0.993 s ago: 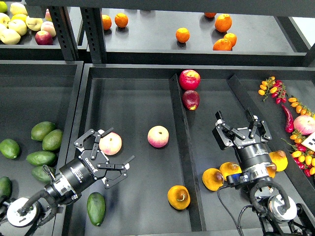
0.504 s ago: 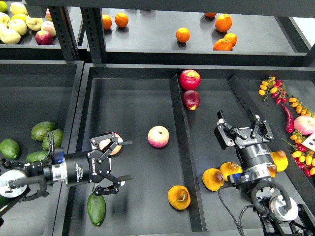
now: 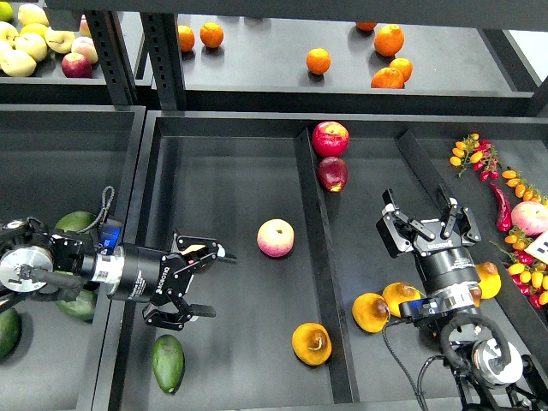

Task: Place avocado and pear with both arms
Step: 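Move the left gripper down toward the dark green avocado, then close the left gripper around the dark green avocado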

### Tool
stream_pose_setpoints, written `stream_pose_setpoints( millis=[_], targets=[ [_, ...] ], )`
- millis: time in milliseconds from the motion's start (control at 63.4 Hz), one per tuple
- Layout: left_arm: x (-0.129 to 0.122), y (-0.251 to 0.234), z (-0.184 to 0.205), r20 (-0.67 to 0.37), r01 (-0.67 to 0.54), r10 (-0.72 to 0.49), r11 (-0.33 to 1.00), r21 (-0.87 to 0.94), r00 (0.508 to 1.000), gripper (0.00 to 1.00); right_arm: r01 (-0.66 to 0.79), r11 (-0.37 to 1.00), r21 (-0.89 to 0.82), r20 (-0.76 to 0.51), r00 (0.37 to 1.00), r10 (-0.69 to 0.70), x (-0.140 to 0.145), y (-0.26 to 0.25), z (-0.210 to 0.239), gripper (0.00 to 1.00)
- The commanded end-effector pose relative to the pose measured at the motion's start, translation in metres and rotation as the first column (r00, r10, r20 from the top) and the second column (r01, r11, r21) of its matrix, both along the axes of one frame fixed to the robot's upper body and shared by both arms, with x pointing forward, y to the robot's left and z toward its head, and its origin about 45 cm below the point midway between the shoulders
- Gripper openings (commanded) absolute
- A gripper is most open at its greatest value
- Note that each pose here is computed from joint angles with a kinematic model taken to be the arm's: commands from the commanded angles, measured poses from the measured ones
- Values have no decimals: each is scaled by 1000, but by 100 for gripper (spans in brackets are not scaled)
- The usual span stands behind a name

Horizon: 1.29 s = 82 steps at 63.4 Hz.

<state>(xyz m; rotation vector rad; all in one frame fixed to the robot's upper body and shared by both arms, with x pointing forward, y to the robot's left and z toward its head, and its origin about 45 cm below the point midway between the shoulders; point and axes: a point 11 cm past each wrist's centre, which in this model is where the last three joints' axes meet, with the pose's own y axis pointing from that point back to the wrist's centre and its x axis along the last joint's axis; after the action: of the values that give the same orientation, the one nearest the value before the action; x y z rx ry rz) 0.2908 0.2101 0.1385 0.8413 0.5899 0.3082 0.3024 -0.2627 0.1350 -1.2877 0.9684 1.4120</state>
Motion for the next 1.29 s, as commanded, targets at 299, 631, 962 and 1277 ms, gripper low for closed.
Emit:
stream_pose_setpoints(
  millis=[299, 631, 962, 1277],
  targets=[
    [10, -5, -15, -16, 219, -223, 938, 270, 975, 99, -2, 1000, 2, 5, 1000, 2, 1, 1, 2, 100],
    [-2, -8, -44, -79, 297, -288, 888, 351, 954, 100, -5, 1000, 2, 3, 1000, 5, 0, 2, 1, 100],
    [-7, -1, -63, -118, 348, -330, 835, 426, 937, 99, -16, 1000, 2, 1, 1000, 16, 0, 5, 1, 100],
    [-6, -19, -79, -109, 367, -360, 803, 469, 927, 99, -17, 1000, 2, 2, 1000, 17, 0, 6, 1, 100]
  ],
)
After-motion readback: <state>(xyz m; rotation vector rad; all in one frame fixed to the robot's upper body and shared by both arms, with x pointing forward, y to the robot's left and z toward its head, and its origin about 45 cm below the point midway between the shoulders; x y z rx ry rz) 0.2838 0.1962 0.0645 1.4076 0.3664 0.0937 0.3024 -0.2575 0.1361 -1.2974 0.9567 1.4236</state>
